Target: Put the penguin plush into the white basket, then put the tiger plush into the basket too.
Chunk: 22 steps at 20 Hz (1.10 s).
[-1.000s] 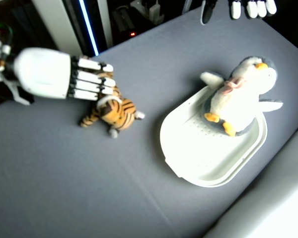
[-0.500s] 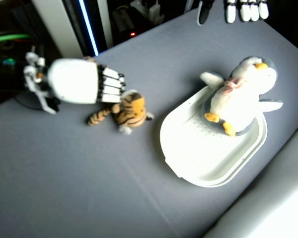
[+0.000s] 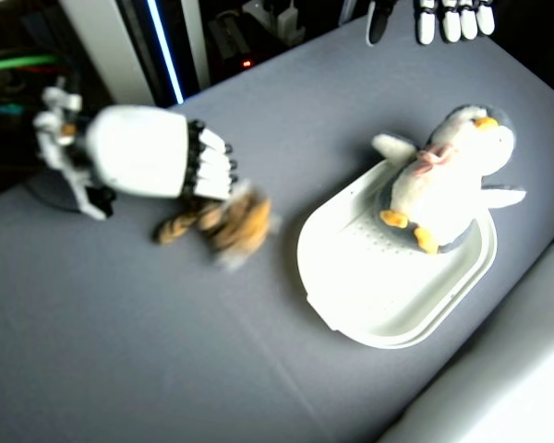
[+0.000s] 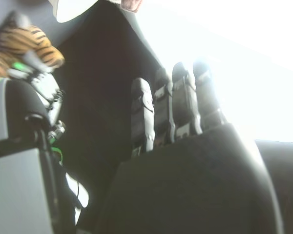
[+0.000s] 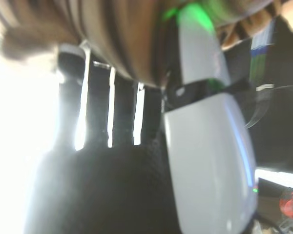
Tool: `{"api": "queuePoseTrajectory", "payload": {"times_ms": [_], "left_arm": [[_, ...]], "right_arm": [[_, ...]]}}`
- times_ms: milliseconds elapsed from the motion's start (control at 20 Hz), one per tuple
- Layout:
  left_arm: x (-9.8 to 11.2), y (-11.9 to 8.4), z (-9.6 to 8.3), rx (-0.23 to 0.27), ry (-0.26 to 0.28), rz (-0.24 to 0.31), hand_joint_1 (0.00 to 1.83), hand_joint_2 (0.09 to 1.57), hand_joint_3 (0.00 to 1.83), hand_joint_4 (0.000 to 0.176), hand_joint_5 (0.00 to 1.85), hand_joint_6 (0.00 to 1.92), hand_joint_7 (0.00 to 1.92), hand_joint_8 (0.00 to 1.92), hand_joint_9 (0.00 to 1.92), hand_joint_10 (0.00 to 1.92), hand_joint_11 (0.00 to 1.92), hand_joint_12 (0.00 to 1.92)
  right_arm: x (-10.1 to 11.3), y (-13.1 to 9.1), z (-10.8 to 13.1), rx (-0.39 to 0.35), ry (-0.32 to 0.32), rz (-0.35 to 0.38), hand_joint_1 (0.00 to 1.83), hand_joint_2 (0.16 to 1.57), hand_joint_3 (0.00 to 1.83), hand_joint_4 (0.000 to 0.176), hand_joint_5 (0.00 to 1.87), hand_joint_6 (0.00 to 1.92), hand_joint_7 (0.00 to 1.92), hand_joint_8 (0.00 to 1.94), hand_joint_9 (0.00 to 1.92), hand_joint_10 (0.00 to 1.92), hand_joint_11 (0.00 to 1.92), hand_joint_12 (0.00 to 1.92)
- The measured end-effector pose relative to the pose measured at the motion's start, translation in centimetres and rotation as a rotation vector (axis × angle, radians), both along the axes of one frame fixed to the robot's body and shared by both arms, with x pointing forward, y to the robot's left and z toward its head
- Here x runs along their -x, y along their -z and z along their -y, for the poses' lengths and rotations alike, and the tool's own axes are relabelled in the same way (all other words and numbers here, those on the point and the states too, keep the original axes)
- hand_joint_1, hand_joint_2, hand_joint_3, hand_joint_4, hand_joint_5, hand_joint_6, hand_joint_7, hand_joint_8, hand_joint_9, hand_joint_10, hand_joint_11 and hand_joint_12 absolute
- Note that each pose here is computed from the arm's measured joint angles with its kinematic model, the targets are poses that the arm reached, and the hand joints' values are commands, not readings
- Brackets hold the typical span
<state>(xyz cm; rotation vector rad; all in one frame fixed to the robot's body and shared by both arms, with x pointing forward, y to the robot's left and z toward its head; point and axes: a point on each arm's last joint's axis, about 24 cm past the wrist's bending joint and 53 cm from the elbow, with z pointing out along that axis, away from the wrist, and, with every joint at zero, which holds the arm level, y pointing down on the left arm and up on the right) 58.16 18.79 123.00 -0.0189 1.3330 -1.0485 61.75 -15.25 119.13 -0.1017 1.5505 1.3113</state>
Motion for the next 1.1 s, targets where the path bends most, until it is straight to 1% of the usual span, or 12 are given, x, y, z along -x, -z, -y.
{"api": "queuePoseTrajectory", "payload": {"times_ms": [50, 150, 250, 300, 400, 500, 600, 650, 700, 750, 800, 1100], "left_arm": [[0.1, 0.0, 0.1, -0.002, 0.005, 0.002, 0.87, 1.00, 0.00, 0.071, 0.34, 0.00, 0.23, 0.00, 0.18, 0.00, 0.02, 0.29], [0.0, 0.0, 0.0, 0.000, 0.001, 0.000, 0.91, 0.99, 0.00, 0.038, 0.36, 0.01, 0.24, 0.00, 0.19, 0.00, 0.00, 0.42], [-0.1, 0.1, -0.1, 0.003, -0.006, -0.003, 0.95, 0.98, 0.00, 0.025, 0.37, 0.01, 0.25, 0.00, 0.19, 0.00, 0.00, 0.43], [-0.1, 0.1, -0.1, 0.006, -0.006, -0.006, 0.94, 0.98, 0.00, 0.026, 0.37, 0.00, 0.24, 0.00, 0.21, 0.00, 0.00, 0.49], [-0.3, 0.5, 0.0, 0.006, -0.005, -0.014, 0.95, 1.01, 0.00, 0.069, 0.29, 0.00, 0.20, 0.00, 0.17, 0.00, 0.00, 0.58], [-0.3, 0.5, 0.0, 0.012, 0.002, -0.020, 0.99, 1.01, 0.00, 0.074, 0.29, 0.00, 0.20, 0.00, 0.17, 0.00, 0.00, 0.64], [-0.4, 0.7, 0.1, 0.022, 0.006, -0.023, 0.97, 1.00, 0.00, 0.054, 0.32, 0.00, 0.23, 0.00, 0.18, 0.00, 0.00, 0.48], [-0.6, 1.0, 0.2, 0.019, 0.005, -0.031, 0.98, 1.00, 0.00, 0.057, 0.31, 0.00, 0.23, 0.00, 0.16, 0.00, 0.00, 0.41], [-1.0, 1.3, 0.3, 0.016, 0.005, -0.037, 0.97, 0.99, 0.00, 0.052, 0.33, 0.00, 0.24, 0.00, 0.18, 0.01, 0.00, 0.43], [-1.3, 1.6, 0.5, 0.013, 0.007, -0.044, 0.97, 0.99, 0.00, 0.052, 0.33, 0.00, 0.24, 0.00, 0.18, 0.01, 0.00, 0.43], [-1.7, 1.7, 0.8, 0.016, 0.011, -0.047, 0.95, 0.99, 0.00, 0.059, 0.32, 0.00, 0.23, 0.00, 0.17, 0.00, 0.00, 0.42], [-1.2, 2.0, 1.8, 0.013, 0.047, -0.054, 0.90, 0.99, 0.00, 0.079, 0.28, 0.00, 0.22, 0.00, 0.19, 0.00, 0.00, 0.57]], "right_arm": [[-0.2, -1.3, -0.2, -0.017, 0.009, 0.053, 1.38, 1.09, 0.00, 0.000, 1.07, 0.73, 1.04, 0.82, 0.92, 1.23, 0.79, 0.87], [-0.9, -3.2, -0.5, -0.078, 0.034, 0.107, 1.39, 1.07, 0.00, 0.000, 1.10, 0.77, 1.15, 0.52, 0.96, 1.16, 0.88, 0.98], [-2.1, -4.7, -0.6, -0.114, 0.046, 0.150, 1.38, 1.08, 0.00, 0.000, 1.07, 0.85, 1.09, 0.60, 0.95, 1.17, 0.86, 1.05], [-3.1, -5.3, -0.8, -0.132, 0.060, 0.163, 1.39, 1.07, 0.00, 0.000, 1.09, 0.68, 1.06, 0.70, 0.99, 1.19, 0.92, 1.07], [-6.0, -6.9, -1.9, -0.161, 0.096, 0.180, 1.38, 1.08, 0.00, 0.000, 1.08, 0.76, 1.06, 0.74, 0.94, 1.20, 0.75, 1.06], [-9.0, -8.3, -3.5, -0.175, 0.126, 0.185, 1.38, 1.10, 0.00, 0.000, 1.02, 0.95, 1.04, 0.77, 0.89, 1.18, 0.67, 1.05], [-11.1, -9.5, -5.5, -0.148, 0.133, 0.190, 1.36, 1.11, 0.00, 0.000, 0.96, 1.03, 1.03, 0.86, 0.87, 1.19, 0.45, 1.01], [-11.9, -9.6, -6.2, -0.117, 0.138, 0.187, 1.23, 1.14, 0.01, 0.000, 0.86, 1.16, 0.98, 0.98, 0.83, 0.58, 0.43, 0.96], [-12.7, -9.6, -6.7, -0.089, 0.145, 0.182, 1.04, 1.08, 0.00, 0.059, 0.48, 0.42, 0.52, 0.34, 0.54, 0.17, 0.25, 0.75], [-13.5, -9.5, -6.9, -0.073, 0.159, 0.171, 1.04, 1.08, 0.00, 0.059, 0.48, 0.42, 0.52, 0.34, 0.54, 0.17, 0.25, 0.75], [-14.7, -8.7, -6.9, -0.036, 0.185, 0.144, 0.75, 1.04, 0.00, 0.169, 0.12, 0.03, 0.12, 0.02, 0.11, 0.01, 0.01, 0.34], [-14.0, -7.0, -8.2, 0.005, 0.162, 0.103, 0.56, 1.13, 0.00, 0.176, 0.00, 0.00, 0.00, 0.00, 0.00, 0.00, 0.00, 0.00]]}}
